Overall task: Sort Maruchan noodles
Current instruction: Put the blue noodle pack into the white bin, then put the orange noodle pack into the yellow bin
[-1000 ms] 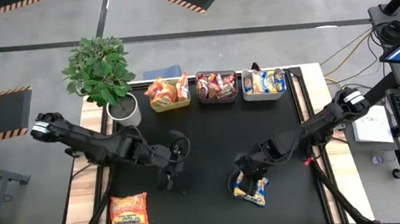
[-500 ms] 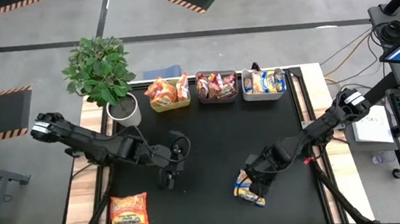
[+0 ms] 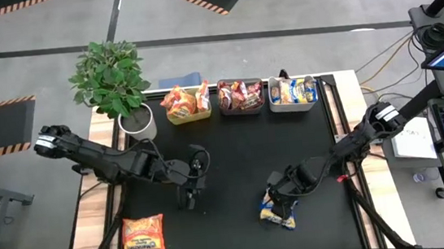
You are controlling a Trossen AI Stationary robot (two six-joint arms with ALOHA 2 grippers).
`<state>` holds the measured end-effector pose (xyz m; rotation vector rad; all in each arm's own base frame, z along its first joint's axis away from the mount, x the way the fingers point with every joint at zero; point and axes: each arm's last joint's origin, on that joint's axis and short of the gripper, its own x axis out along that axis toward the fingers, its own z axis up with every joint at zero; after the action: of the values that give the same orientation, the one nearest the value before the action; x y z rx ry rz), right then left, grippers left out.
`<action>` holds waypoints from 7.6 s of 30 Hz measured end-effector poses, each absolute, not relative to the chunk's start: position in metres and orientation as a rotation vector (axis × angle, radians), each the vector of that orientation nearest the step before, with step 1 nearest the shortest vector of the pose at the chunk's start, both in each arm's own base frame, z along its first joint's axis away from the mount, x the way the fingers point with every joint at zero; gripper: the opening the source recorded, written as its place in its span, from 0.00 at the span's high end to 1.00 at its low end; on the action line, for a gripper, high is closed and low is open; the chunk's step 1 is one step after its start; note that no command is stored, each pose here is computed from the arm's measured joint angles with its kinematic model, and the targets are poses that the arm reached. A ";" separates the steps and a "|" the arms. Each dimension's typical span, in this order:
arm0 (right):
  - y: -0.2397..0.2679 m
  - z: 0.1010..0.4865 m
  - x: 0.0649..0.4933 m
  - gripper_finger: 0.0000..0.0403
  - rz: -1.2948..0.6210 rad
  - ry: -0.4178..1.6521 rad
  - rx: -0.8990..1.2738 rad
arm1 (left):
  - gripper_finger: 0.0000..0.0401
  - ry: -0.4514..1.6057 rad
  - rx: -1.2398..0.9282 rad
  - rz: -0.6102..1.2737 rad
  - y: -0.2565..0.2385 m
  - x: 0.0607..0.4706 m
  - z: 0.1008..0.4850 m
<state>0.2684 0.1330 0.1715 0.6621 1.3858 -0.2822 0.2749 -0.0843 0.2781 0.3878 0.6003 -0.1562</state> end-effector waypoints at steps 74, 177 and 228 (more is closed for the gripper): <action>0.026 0.156 0.179 0.29 -0.545 0.709 0.938 | 0.72 0.554 0.221 0.102 -0.003 0.426 0.100; -0.151 0.173 0.258 0.77 -1.507 0.576 0.201 | 0.72 0.085 0.276 0.269 0.003 0.253 0.243; -0.050 0.282 0.210 0.63 -0.790 0.420 0.194 | 0.72 0.846 0.050 0.079 -0.046 0.254 0.288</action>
<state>0.2102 -0.0497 0.2821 0.1941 0.4203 -0.7899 0.2544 -0.0460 0.2883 0.0502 0.8457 0.0787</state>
